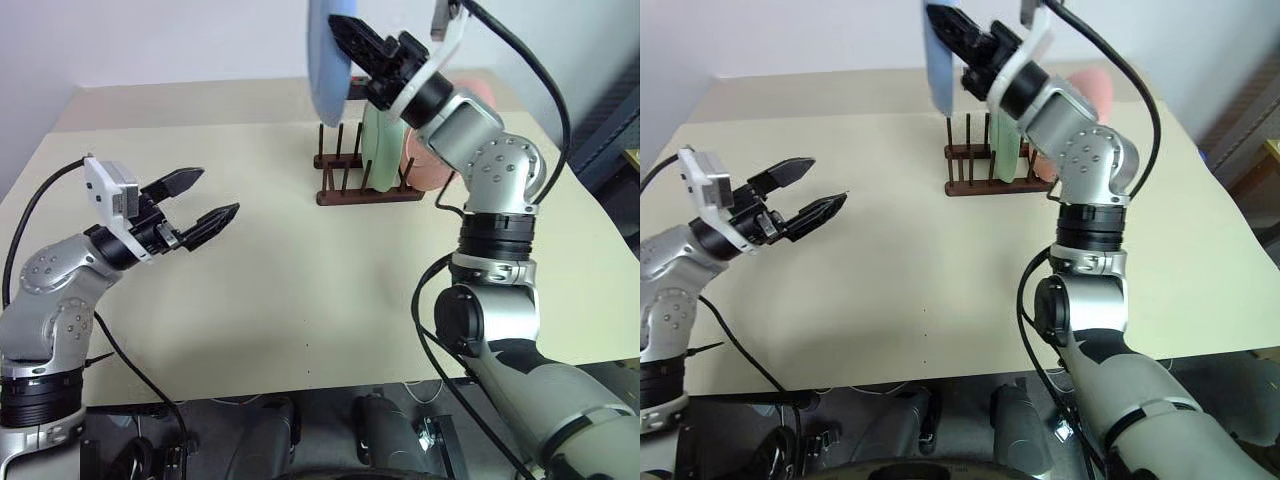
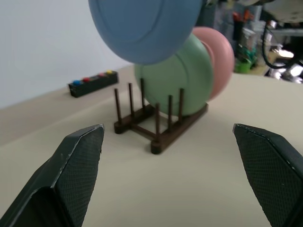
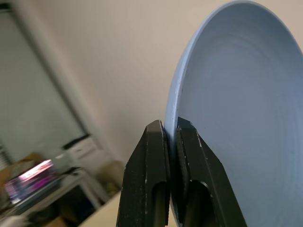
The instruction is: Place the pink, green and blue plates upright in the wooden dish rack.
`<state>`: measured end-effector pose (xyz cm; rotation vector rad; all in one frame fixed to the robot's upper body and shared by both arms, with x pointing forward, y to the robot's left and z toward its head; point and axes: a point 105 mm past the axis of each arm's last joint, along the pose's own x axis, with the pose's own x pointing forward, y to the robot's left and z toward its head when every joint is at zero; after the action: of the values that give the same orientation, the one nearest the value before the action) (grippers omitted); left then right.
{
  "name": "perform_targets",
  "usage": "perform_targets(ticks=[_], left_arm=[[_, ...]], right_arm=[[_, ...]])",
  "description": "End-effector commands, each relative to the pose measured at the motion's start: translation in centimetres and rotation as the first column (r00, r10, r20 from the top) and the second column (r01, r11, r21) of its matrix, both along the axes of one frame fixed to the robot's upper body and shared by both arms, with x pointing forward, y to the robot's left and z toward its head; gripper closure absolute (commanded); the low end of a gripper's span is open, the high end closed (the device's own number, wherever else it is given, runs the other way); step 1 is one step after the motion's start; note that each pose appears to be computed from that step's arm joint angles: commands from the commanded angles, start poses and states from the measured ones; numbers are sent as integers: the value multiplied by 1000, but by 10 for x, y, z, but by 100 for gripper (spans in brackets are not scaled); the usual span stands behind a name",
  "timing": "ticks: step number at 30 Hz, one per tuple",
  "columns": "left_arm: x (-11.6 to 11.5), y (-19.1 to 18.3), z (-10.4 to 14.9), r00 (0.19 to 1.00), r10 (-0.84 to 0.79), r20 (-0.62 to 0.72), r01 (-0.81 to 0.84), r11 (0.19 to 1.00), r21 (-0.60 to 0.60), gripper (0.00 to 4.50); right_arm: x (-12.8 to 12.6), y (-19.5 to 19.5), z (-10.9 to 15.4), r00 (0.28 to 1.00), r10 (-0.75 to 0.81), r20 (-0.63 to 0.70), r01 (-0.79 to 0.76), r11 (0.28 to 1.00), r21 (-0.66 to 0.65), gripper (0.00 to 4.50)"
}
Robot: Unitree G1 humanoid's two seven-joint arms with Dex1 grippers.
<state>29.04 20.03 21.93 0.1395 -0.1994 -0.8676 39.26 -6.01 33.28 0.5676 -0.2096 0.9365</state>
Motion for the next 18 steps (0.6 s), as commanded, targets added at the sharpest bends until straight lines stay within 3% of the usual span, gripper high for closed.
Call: perform_targets(ticks=[1,12,18], left_arm=[[-14,4,8,997,-64,41,62,997,47,4],[-16,24,22,995,-10,95,6,999,44,4],[-17,21,22,993,7,115,-12,999,42,4]], right_arm=[[0,-1,4,1000,6,-14,-5,999,44,450],[2,6,-6,998,38,-43,-37,999,30,450],[10,6,-28,995,14,-95,-15,1000,-4,450]])
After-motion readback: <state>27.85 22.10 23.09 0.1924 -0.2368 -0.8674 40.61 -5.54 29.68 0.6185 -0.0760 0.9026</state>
